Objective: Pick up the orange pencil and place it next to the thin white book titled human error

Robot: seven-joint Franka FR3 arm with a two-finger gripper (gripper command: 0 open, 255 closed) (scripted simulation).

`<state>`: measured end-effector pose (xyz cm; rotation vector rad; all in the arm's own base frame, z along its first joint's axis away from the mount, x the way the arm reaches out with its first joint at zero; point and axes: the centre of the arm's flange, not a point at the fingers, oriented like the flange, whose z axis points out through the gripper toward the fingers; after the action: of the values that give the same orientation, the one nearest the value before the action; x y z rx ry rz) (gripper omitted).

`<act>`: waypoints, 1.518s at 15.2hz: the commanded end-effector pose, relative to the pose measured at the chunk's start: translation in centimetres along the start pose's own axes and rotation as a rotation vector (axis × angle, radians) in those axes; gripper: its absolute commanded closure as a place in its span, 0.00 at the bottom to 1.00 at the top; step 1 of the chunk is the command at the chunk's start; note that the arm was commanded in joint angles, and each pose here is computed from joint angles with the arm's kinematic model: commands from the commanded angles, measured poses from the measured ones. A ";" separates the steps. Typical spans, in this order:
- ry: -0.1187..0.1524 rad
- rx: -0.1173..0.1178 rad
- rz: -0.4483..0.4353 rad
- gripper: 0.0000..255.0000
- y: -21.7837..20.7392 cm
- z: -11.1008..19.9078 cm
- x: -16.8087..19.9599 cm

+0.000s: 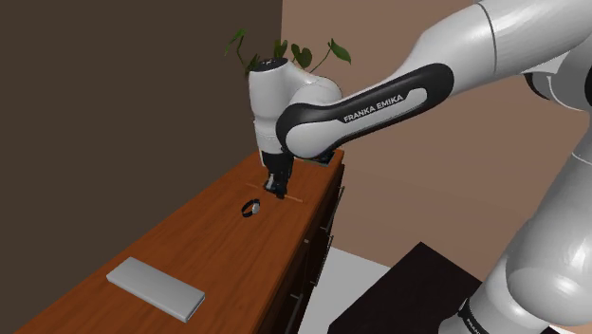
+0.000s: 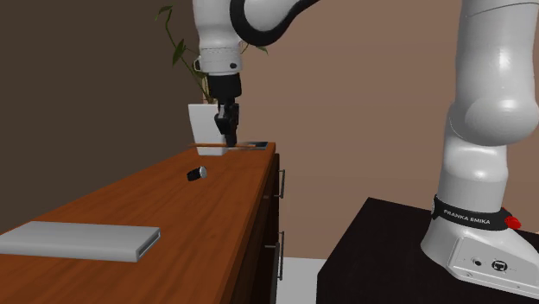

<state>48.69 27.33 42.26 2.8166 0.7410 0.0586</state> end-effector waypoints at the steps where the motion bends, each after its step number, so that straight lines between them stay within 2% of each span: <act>1: 0.000 0.000 -0.001 1.00 2.6 0.6 -0.6; 20: 0.000 0.000 -0.001 1.00 26.8 6.2 -3.7; 23: 0.000 0.000 -0.001 1.00 26.4 7.8 -3.6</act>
<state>58.86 1.97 41.16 2.8161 0.7498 0.0582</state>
